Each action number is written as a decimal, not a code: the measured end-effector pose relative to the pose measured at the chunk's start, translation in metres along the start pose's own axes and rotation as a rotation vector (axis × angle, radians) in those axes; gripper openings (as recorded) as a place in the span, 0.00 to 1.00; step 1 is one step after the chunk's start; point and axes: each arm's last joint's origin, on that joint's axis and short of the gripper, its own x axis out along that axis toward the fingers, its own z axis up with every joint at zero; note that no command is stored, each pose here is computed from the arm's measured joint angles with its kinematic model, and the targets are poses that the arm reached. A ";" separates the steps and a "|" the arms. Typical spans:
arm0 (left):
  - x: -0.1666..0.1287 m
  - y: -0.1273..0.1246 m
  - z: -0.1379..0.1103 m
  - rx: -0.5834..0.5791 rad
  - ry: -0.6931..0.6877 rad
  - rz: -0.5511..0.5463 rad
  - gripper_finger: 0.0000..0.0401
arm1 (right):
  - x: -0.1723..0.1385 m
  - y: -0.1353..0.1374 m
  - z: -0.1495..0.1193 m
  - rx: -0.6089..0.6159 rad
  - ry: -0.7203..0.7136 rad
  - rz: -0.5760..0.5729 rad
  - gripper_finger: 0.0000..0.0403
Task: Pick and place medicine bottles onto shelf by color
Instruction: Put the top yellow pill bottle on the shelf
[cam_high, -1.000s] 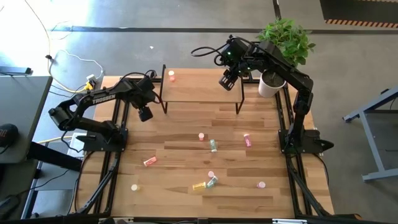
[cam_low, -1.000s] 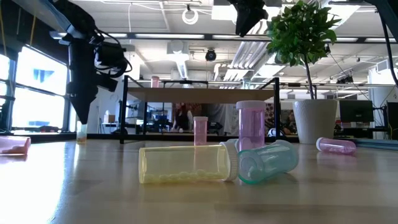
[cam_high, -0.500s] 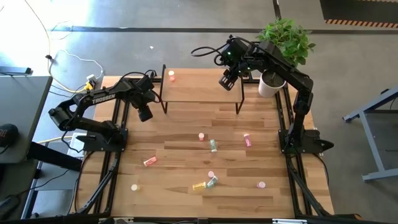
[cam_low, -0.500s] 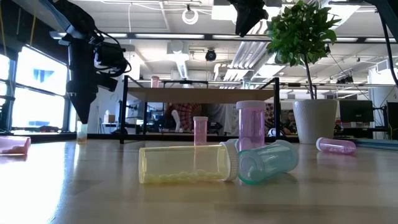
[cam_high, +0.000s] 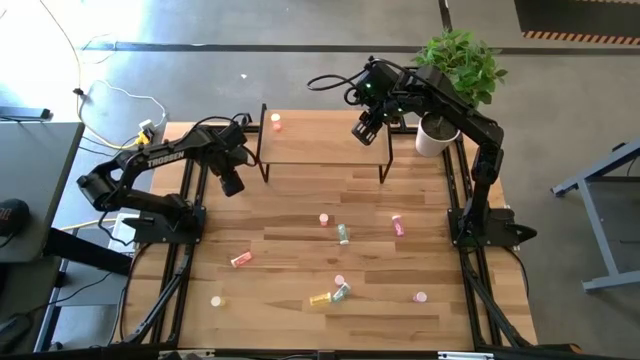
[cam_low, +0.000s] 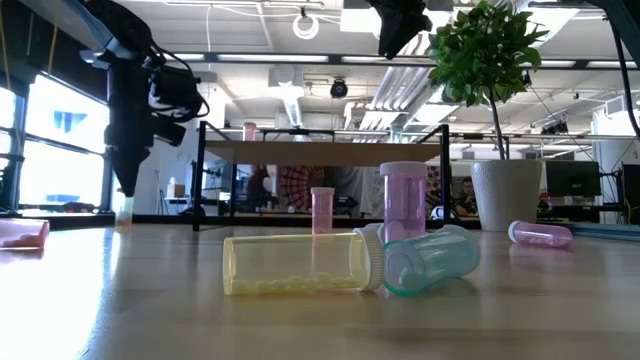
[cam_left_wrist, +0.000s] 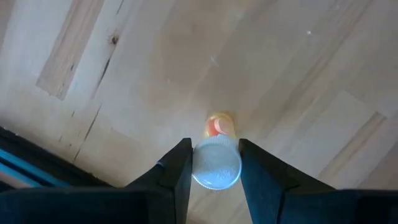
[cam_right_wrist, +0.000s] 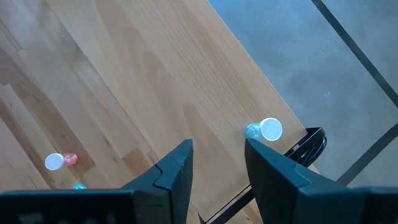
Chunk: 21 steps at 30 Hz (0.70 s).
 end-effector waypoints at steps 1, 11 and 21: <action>-0.003 0.000 0.001 -0.010 -0.004 0.001 0.26 | 0.000 0.000 0.000 0.005 0.000 0.000 0.34; -0.041 0.006 0.008 -0.058 0.039 0.054 0.27 | 0.000 0.000 0.000 0.006 0.000 0.000 0.34; -0.095 0.013 0.020 -0.092 -0.025 0.120 0.27 | 0.000 0.000 0.000 0.008 0.001 0.000 0.34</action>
